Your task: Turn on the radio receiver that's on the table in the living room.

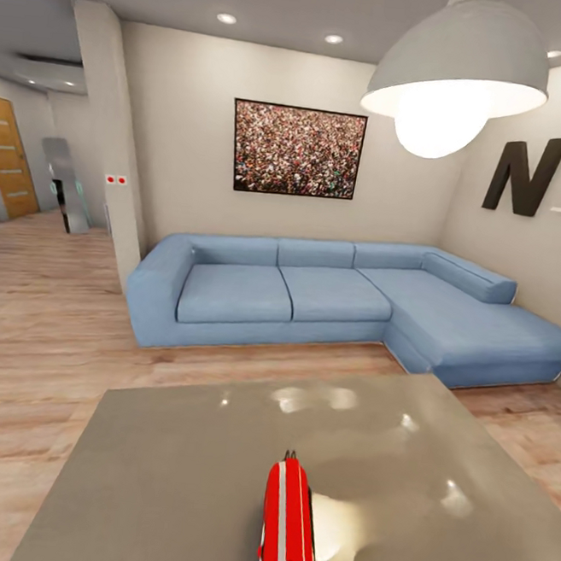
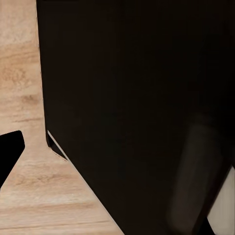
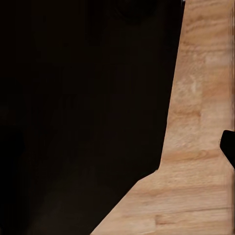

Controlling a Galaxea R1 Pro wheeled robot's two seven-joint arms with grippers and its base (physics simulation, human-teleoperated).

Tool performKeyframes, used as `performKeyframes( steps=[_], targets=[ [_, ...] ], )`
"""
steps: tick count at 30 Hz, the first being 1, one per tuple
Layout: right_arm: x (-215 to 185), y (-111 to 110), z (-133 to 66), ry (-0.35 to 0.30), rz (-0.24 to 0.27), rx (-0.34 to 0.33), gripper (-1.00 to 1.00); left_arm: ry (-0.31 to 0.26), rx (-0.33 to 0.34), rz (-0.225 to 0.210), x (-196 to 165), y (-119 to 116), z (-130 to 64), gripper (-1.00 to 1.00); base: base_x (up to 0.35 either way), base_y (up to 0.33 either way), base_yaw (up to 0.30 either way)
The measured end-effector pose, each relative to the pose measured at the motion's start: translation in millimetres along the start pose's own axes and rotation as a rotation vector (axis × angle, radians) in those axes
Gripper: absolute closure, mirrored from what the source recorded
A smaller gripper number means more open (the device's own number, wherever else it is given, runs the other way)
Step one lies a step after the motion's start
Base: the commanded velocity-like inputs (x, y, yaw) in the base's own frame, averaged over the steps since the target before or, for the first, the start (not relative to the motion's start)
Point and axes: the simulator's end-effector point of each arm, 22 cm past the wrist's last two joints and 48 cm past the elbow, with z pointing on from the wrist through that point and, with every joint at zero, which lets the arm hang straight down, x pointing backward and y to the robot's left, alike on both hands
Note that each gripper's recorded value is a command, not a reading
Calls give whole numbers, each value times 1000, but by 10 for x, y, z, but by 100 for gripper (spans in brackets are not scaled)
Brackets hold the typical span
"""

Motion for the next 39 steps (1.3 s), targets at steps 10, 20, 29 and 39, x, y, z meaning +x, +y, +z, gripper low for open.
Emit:
performKeyframes(
  steps=[10,20,29,39],
  targets=[
    [0,-4,0,1,-1,-1,-100,-8,1,0,-21,-9,0,-100,177,-47,90],
    [5,0,0,2,-3,-2,-100,-9,1,-1,-24,-10,0,-100,7,-1,261],
    [5,-4,0,2,-3,-1,-100,-9,1,0,-21,-10,0,-100,0,0,263],
    [1,-7,0,1,-2,-1,-100,-10,1,-1,-23,-10,0,-100,0,0,35]
  ],
)
